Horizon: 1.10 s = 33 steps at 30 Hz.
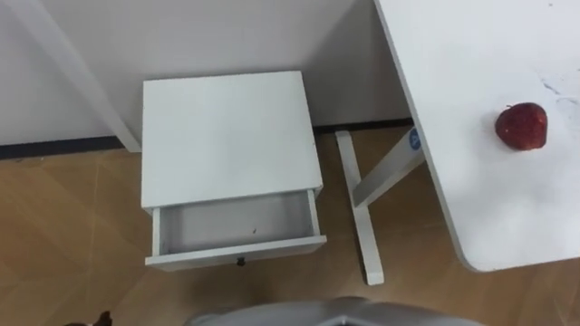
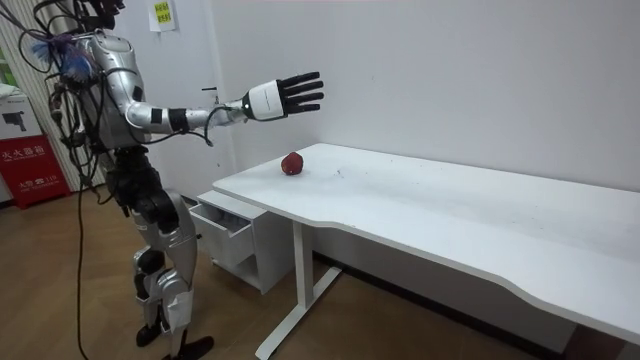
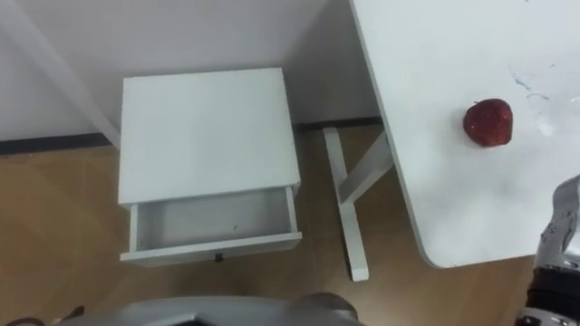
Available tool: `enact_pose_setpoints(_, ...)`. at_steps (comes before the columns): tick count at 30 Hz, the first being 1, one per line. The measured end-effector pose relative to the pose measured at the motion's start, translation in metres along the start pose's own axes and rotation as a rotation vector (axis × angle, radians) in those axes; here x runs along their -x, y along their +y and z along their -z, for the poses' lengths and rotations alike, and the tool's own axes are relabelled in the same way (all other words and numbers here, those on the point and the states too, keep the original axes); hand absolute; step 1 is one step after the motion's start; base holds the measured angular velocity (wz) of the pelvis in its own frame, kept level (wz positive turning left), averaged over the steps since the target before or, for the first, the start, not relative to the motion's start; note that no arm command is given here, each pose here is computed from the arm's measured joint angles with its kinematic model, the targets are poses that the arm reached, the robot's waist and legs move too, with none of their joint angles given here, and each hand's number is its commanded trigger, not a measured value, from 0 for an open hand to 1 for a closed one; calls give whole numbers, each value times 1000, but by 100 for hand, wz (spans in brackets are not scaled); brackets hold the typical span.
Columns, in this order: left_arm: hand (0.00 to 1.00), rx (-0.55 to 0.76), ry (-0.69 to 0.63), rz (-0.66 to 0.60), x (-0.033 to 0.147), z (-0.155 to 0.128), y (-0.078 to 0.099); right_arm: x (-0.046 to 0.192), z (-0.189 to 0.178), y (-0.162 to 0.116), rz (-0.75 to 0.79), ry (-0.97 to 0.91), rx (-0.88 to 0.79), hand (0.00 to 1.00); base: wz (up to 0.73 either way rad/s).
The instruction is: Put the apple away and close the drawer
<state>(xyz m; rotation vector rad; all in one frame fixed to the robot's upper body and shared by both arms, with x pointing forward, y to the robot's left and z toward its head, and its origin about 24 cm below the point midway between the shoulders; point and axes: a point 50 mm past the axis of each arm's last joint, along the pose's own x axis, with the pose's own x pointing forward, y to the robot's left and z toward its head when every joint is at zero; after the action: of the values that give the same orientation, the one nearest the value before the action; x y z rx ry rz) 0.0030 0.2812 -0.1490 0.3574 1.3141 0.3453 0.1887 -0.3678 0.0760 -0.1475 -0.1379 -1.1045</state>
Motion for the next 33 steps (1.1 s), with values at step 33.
enact_pose_setpoints(33,0,-47,-40,14,0,-5,-5,51,48,19,-576,39,436,0,0)
